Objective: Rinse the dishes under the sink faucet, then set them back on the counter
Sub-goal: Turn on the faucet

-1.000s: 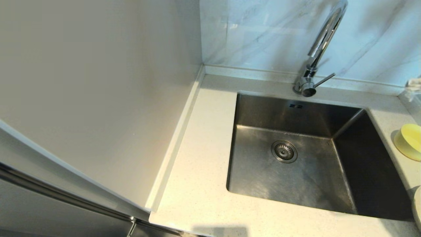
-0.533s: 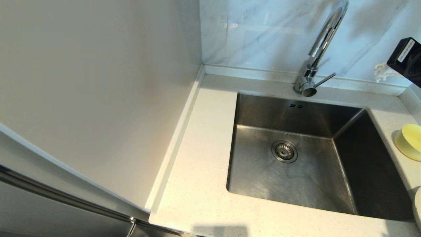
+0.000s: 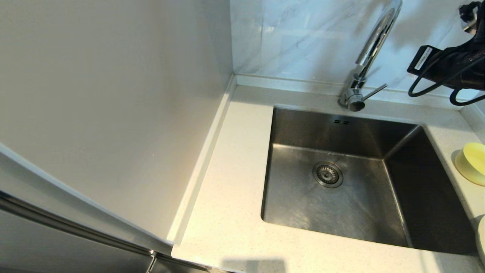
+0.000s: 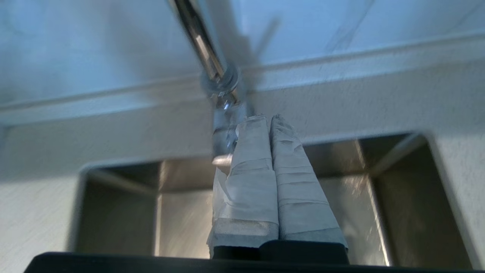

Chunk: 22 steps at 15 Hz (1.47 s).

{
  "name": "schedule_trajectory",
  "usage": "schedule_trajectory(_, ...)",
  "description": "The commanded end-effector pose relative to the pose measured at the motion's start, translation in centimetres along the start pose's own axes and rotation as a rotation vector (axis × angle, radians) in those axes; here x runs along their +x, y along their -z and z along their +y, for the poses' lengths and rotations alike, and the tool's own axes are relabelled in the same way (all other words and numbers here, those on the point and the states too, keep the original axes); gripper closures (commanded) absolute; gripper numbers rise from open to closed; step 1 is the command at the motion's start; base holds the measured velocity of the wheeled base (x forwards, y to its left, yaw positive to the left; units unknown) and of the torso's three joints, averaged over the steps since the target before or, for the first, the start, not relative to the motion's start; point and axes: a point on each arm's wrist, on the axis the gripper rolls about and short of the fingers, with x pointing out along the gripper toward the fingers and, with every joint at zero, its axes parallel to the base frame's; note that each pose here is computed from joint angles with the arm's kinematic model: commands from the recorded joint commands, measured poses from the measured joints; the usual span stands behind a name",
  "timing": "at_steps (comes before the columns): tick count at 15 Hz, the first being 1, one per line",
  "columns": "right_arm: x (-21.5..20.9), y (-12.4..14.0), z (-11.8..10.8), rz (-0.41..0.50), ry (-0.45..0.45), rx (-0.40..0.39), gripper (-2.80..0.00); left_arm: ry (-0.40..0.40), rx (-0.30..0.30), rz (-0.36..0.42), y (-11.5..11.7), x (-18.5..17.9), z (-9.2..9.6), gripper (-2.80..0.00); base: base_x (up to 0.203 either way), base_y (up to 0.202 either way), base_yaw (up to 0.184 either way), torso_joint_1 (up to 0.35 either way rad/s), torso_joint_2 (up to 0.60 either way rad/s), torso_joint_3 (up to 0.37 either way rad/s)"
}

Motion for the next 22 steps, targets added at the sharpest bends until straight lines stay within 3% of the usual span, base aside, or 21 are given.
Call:
schedule_trajectory(1,2.5,1.5,0.0,0.012,0.025,-0.012,0.00,0.000,0.000,0.000,0.0,0.0,0.0,0.00,0.000,0.000,0.000,0.000,0.00,0.000)
schedule_trajectory(15,8.5,3.4,0.9,-0.019,0.065,-0.010,0.00,0.001,0.000,0.000,0.0,0.0,0.0,0.00,0.000,0.000,0.000,0.000,0.00,0.000)
schedule_trajectory(22,5.3,4.0,0.0,0.078,0.066,-0.030,0.00,0.001,0.000,0.000,0.0,0.0,0.0,0.00,0.000,0.000,0.000,0.000,0.00,0.000)
